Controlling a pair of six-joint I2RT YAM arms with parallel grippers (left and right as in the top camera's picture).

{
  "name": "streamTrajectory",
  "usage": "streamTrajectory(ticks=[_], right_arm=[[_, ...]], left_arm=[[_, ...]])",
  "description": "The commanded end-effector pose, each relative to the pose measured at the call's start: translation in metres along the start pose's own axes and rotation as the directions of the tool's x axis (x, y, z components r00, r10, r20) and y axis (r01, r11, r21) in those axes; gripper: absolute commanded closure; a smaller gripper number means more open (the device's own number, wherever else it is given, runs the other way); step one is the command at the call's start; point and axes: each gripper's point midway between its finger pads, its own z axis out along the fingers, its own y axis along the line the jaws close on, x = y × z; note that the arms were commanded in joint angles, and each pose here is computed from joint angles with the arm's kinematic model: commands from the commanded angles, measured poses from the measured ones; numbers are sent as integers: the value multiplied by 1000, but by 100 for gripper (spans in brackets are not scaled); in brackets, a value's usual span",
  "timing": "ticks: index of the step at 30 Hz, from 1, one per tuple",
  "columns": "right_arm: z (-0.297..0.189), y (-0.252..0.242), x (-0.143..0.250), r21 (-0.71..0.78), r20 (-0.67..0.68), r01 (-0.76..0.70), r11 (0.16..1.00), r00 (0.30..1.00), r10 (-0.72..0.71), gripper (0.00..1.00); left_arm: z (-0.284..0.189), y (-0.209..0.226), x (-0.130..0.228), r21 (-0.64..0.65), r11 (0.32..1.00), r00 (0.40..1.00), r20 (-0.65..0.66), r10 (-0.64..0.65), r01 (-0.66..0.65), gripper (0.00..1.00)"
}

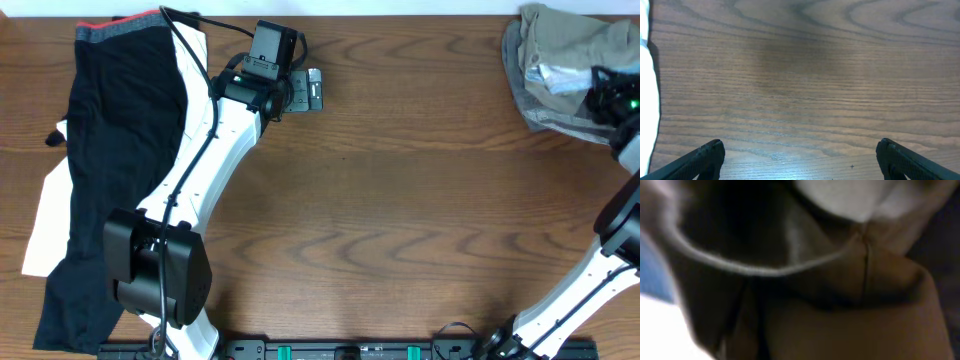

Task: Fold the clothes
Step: 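Lower the pants onto the grey stack at top right and release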

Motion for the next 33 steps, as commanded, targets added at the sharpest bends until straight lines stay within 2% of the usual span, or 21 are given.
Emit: streamTrajectory(ticks=[1, 3, 5, 7, 8, 9, 10, 13, 17, 21, 23, 24, 26, 29, 33], right_arm=[[-4, -6, 9, 17, -60, -10, 1000, 998, 11, 75], [-5, -10, 9, 29, -67, -2, 1000, 998, 4, 70], [-8, -13, 9, 43, -70, 3, 999, 998, 0, 62], [-12, -11, 8, 45, -74, 33, 998, 997, -30, 50], [-15, -9, 8, 48, -78, 46, 998, 996, -42, 39], [-18, -8, 8, 52, -81, 57, 997, 995, -52, 37], [-21, -4, 8, 55, -83, 76, 996, 994, -71, 27], [-35, 11, 8, 64, -82, 143, 988, 987, -138, 14], [-59, 41, 12, 66, -90, 246, 967, 967, -240, 12], [-89, 76, 24, 52, -106, 405, 913, 911, -398, 14], [-105, 92, 30, 49, -110, 488, 871, 870, -481, 13], [-111, 100, 32, 46, -105, 531, 846, 845, -524, 3], [-121, 114, 36, 50, -94, 631, 775, 775, -625, 1], [-123, 123, 33, 141, -72, 777, 613, 626, -777, 1], [-103, 123, 23, 303, -86, 872, 384, 427, -900, 1]], left_arm=[[11, 7, 5, -26, 1000, 1000, -17, 13, -13, 2], [11, 7, 4, -24, 1000, 1000, -11, 13, -13, 2], [11, 6, 1, -20, 1000, 1000, -2, 12, -13, 2], [11, 5, -1, -17, 1000, 1000, 8, 12, -12, 2], [11, 4, -2, -15, 1000, 1000, 13, 12, -12, 2], [11, 4, -3, -14, 1000, 1000, 15, 12, -12, 2], [11, 4, -4, -13, 1000, 1000, 19, 12, -11, 2], [11, 3, -6, -9, 1000, 1000, 29, 11, -11, 2], [11, 3, -6, -10, 1000, 1000, 28, 11, -11, 2], [11, 3, -6, -9, 1000, 1000, 29, 11, -11, 2], [11, 3, -6, -9, 1000, 1000, 29, 11, -11, 2], [11, 3, -6, -9, 1000, 1000, 29, 11, -11, 2], [11, 3, -6, -10, 1000, 1000, 29, 11, -11, 2], [11, 3, -6, -10, 1000, 1000, 29, 12, -11, 2], [11, 3, -6, -10, 1000, 999, 30, 12, -11, 2]])
